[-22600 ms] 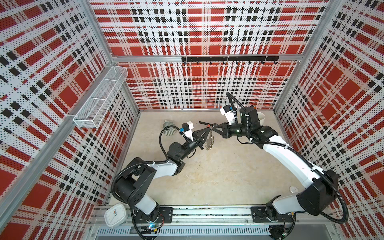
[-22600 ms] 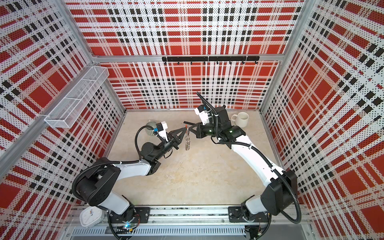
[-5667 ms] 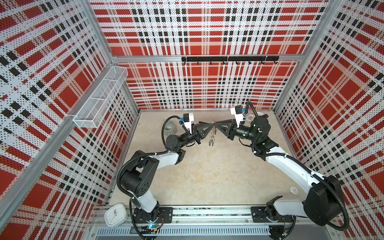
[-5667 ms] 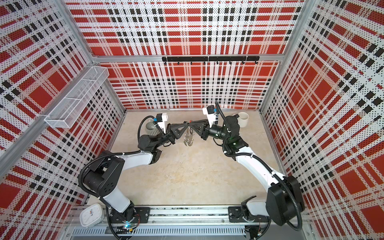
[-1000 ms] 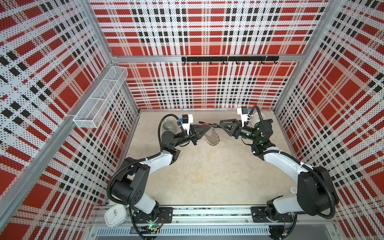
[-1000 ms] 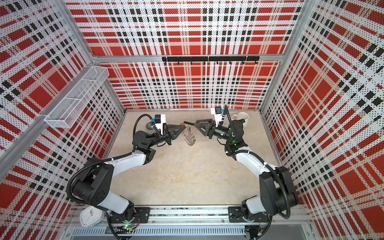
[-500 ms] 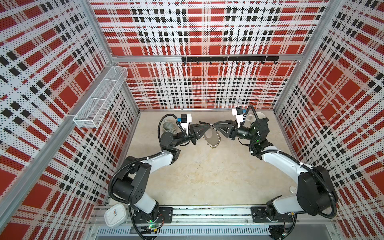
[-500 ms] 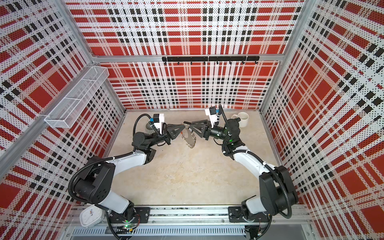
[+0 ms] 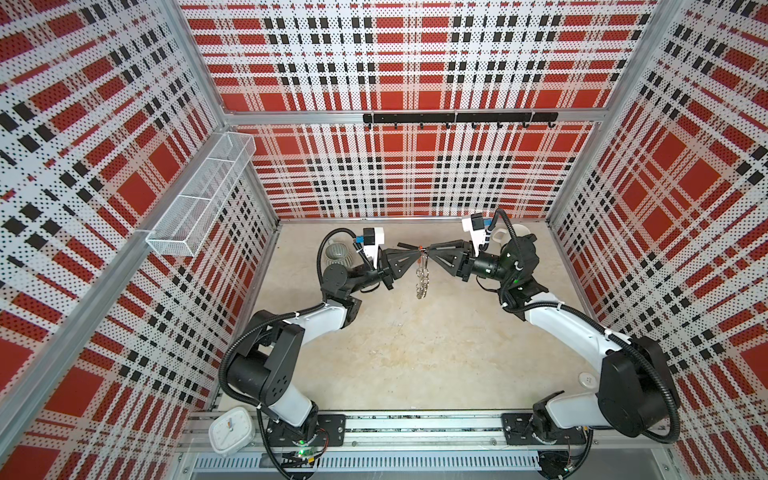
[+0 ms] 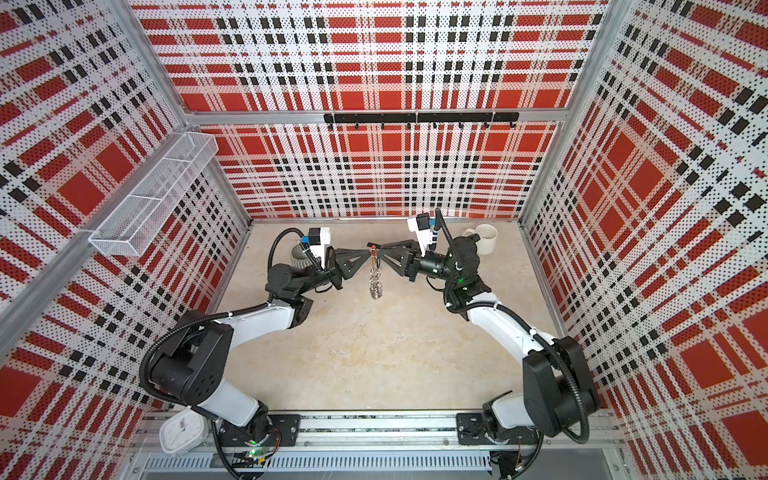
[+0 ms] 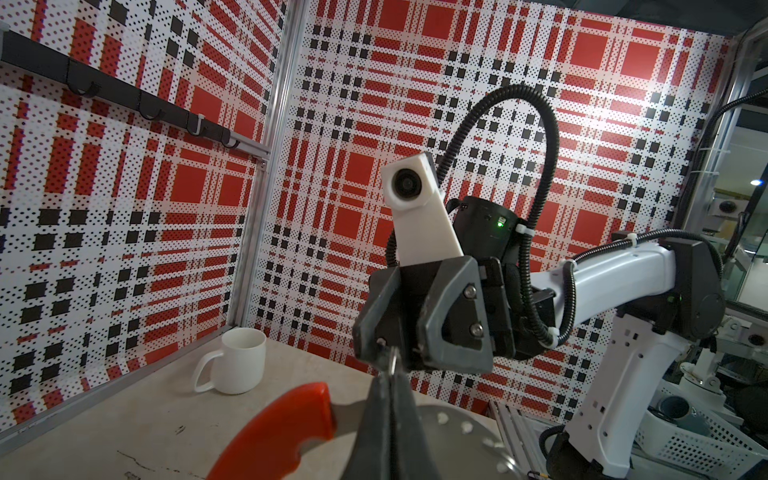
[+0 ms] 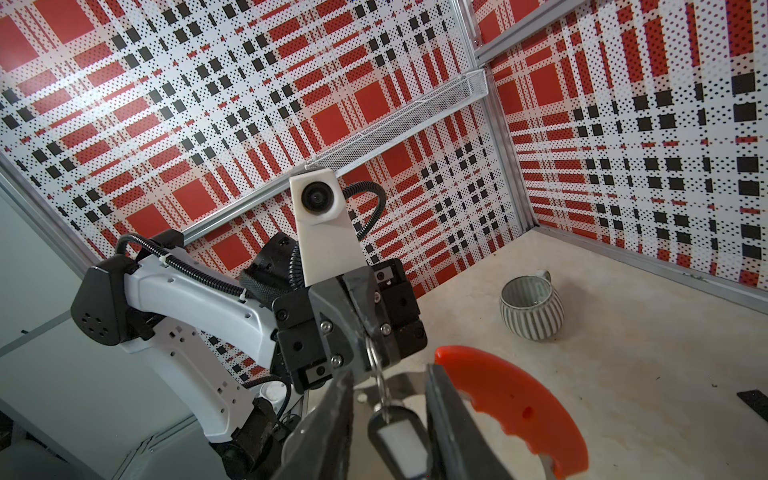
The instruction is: Put the keys on the keyring
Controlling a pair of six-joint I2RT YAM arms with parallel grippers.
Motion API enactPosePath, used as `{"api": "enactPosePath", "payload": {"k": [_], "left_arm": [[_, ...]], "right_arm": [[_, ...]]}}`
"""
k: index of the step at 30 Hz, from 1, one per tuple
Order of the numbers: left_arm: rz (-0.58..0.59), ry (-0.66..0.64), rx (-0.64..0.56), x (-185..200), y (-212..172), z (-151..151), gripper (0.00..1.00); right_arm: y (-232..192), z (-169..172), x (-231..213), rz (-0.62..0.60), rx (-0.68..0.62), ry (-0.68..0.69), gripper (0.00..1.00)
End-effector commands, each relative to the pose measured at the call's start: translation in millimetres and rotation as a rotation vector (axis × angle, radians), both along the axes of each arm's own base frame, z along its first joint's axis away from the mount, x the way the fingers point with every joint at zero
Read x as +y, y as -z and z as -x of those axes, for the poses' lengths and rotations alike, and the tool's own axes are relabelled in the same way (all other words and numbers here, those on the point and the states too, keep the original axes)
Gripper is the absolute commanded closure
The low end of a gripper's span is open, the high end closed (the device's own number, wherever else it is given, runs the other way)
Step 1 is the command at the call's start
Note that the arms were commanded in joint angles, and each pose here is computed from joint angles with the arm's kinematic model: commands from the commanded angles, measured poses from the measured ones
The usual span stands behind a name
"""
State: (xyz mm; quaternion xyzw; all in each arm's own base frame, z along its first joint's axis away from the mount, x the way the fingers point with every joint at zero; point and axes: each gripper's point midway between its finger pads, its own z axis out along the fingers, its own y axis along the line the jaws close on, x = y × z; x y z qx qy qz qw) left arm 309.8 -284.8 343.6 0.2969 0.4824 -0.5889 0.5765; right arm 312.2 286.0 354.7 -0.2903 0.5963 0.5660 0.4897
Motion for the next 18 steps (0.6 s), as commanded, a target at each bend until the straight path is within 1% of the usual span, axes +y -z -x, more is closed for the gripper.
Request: {"api": "enactPosePath", "payload": {"k": [1,14,16,18], "left_arm": [[0.032,-0.005,-0.057,2.0,-14.0,3.4,1.00],[0.033,-0.006,-0.066,3.2,-15.6,5.0,1.00],[0.034,-0.012,-0.066,5.2,-16.0,4.5,1.00],[0.037,-0.015,-0.070,6.4,-17.3,5.2,1.00]], "right_arm": [[-15.3,5.8,1.9,-0.008,-0.049,-0.007,0.71],[-12.8,7.5,0.5,-0.005,-0.043,0.003,0.97],[-11.4,7.8,-0.4,0.002,-0.046,0.011,1.00],[-10.6,7.8,-1.5,0.006,-0.047,0.021,1.00]]}}
